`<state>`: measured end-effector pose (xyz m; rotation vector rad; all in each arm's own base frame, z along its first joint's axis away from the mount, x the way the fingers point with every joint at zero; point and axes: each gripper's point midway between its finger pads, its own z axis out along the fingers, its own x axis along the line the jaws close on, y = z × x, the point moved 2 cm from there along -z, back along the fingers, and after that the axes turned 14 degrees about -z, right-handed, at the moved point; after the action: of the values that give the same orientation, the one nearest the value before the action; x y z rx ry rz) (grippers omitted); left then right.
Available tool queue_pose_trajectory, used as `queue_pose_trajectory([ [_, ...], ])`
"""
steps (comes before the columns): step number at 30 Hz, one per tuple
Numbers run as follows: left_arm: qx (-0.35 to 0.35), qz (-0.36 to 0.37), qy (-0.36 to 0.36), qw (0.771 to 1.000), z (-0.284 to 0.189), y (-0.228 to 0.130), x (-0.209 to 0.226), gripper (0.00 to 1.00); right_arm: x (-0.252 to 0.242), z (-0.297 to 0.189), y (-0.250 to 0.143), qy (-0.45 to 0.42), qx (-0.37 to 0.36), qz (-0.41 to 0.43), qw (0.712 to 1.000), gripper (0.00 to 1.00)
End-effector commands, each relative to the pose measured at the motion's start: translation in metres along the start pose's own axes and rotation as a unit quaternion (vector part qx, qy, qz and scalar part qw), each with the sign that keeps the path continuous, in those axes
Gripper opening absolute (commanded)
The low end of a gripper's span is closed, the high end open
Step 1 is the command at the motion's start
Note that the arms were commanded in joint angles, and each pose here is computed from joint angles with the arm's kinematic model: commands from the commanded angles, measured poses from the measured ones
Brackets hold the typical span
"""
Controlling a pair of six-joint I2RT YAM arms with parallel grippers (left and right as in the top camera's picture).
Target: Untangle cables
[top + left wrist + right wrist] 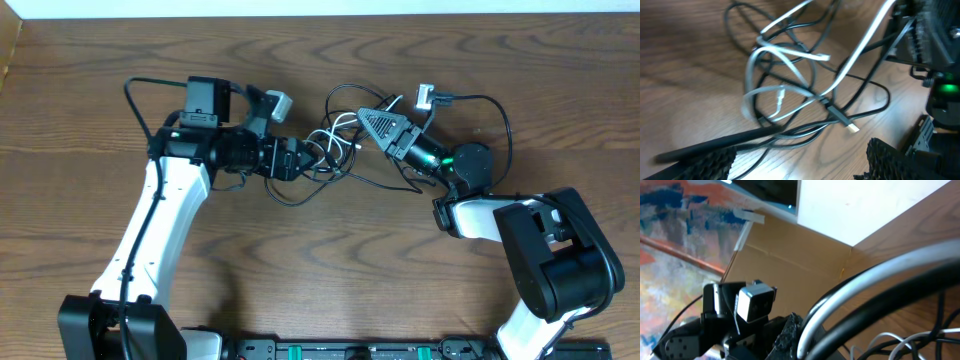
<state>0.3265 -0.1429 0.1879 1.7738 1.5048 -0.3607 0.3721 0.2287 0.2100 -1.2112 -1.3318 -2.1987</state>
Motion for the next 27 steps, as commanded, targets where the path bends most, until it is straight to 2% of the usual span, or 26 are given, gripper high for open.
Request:
queue_pose_trajectory([
  [1,0.003,0.029,0.008,1.0,0.007,-0.001,-0.003,0.85,0.009,-0.001,0.004,0.021,0.004,-0.015,1.0,0.01],
  [5,0.0,0.035,0.06,0.998,0.01,0.0,0.009,0.85,0.017,-0.001,0.007,0.04,0.002,-0.013,0.999,0.01],
  [15,0.004,0.04,0.058,0.998,0.016,0.0,0.008,0.85,0.018,-0.001,0.006,0.04,0.004,0.0,0.999,0.01],
  [22,0.015,0.031,0.064,0.997,0.04,0.006,0.029,0.85,0.018,-0.001,0.005,0.041,0.006,0.005,0.999,0.01],
  [24,0.021,0.027,0.092,0.995,0.048,0.005,0.043,0.85,0.018,-0.001,0.005,0.041,0.006,0.004,0.999,0.01],
  [27,0.014,0.012,0.187,0.982,0.056,0.007,0.069,0.85,0.018,-0.001,0.005,0.041,0.006,0.004,0.999,0.01],
])
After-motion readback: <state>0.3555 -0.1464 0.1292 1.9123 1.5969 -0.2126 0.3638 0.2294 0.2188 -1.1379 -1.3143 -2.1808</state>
